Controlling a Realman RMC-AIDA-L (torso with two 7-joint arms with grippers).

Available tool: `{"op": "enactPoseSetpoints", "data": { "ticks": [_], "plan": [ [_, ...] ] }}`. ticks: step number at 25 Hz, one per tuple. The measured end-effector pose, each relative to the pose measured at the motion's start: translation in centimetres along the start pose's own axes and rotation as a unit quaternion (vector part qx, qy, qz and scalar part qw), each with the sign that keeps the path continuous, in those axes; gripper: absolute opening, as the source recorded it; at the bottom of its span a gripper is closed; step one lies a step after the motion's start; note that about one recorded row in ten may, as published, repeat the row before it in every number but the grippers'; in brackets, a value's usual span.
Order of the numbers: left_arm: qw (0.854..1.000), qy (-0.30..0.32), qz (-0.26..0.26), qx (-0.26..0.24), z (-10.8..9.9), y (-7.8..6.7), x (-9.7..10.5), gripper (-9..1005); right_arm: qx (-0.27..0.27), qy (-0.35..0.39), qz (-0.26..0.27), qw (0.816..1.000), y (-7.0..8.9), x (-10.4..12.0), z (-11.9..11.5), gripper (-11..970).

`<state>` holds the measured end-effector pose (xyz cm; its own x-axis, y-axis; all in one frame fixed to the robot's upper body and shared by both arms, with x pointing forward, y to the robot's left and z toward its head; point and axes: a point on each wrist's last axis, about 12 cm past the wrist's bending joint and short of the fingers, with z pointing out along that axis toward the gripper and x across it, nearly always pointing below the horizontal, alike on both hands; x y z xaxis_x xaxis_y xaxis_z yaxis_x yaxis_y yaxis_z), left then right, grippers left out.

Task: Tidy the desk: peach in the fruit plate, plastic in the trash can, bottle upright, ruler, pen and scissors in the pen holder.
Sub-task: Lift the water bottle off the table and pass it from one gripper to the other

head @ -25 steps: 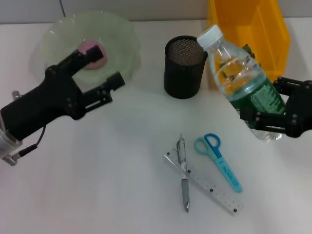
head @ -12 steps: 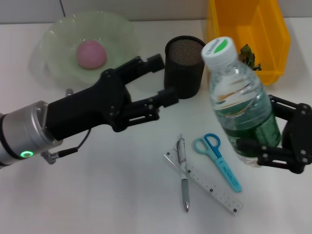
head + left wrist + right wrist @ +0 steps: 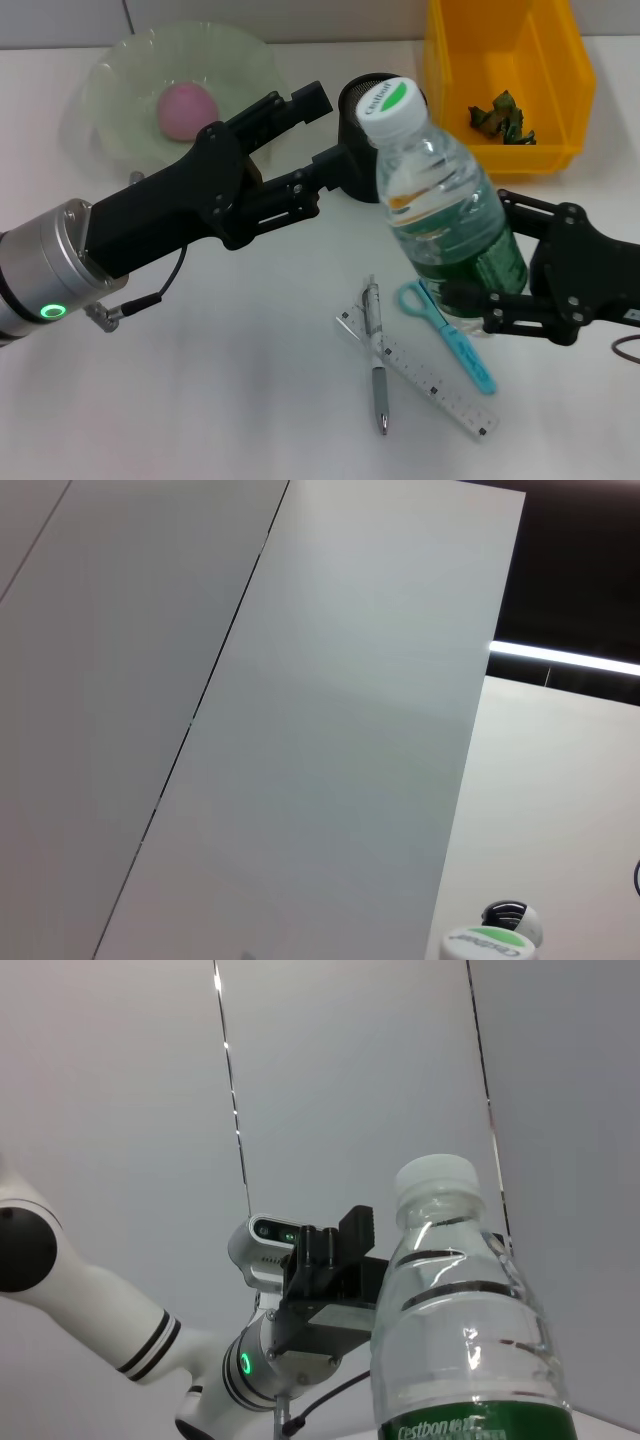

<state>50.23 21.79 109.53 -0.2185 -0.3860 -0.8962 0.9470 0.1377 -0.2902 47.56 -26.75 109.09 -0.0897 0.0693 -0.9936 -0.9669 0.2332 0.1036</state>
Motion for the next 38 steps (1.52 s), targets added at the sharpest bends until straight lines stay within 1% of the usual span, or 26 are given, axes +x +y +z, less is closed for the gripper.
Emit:
{"op": "enactPoseSetpoints", "data": {
  "ticks": [2, 4, 8, 14, 18, 21, 24, 29, 31, 38],
  "plan": [
    [1.0, -0.004, -0.002, 0.002, 0.0, -0.1, 0.0, 853, -0.003, -0.002, 0.001, 1.0, -0.1, 0.0, 0.2, 783],
    [1.0, -0.003, -0.003, 0.005, 0.0, -0.2, 0.0, 853, -0.008, -0.004, 0.006, 1.0, -0.5, 0.1, 1.0, 784],
    [1.0, -0.001, -0.004, 0.01, 0.2, -0.2, 0.1, 853, -0.013, -0.004, 0.006, 1.0, -0.7, 0.1, 1.4, 786],
    [1.0, -0.005, -0.015, 0.01, 0.7, 0.0, 0.3, 853, -0.02, 0.0, 0.013, 1.0, -1.3, 0.2, 2.4, 790],
    [1.0, -0.005, -0.015, 0.011, 0.8, 0.0, 0.4, 852, -0.024, 0.004, 0.014, 1.0, -1.3, 0.3, 2.6, 792],
    [0.999, -0.025, -0.026, -0.008, 0.7, 0.2, 0.4, 852, -0.027, 0.004, 0.015, 1.0, -1.3, 0.3, 2.8, 794],
    [0.999, -0.032, -0.034, -0.017, 0.6, 0.3, 0.4, 852, -0.032, 0.006, 0.019, 0.999, -1.4, 0.4, 3.2, 796],
    [0.999, -0.028, -0.035, -0.009, 0.9, 0.3, 0.4, 852, -0.037, 0.01, 0.018, 0.999, -1.5, 0.4, 3.6, 799],
    [0.999, -0.028, -0.035, -0.009, 0.9, 0.3, 0.4, 709, -0.038, 0.01, 0.018, 0.999, -1.5, 0.4, 3.6, 800],
    [0.999, -0.028, -0.039, -0.004, 1.0, 0.4, 0.2, 537, -0.039, 0.008, 0.017, 0.999, -1.6, 0.2, 3.8, 804]
  ]
}}
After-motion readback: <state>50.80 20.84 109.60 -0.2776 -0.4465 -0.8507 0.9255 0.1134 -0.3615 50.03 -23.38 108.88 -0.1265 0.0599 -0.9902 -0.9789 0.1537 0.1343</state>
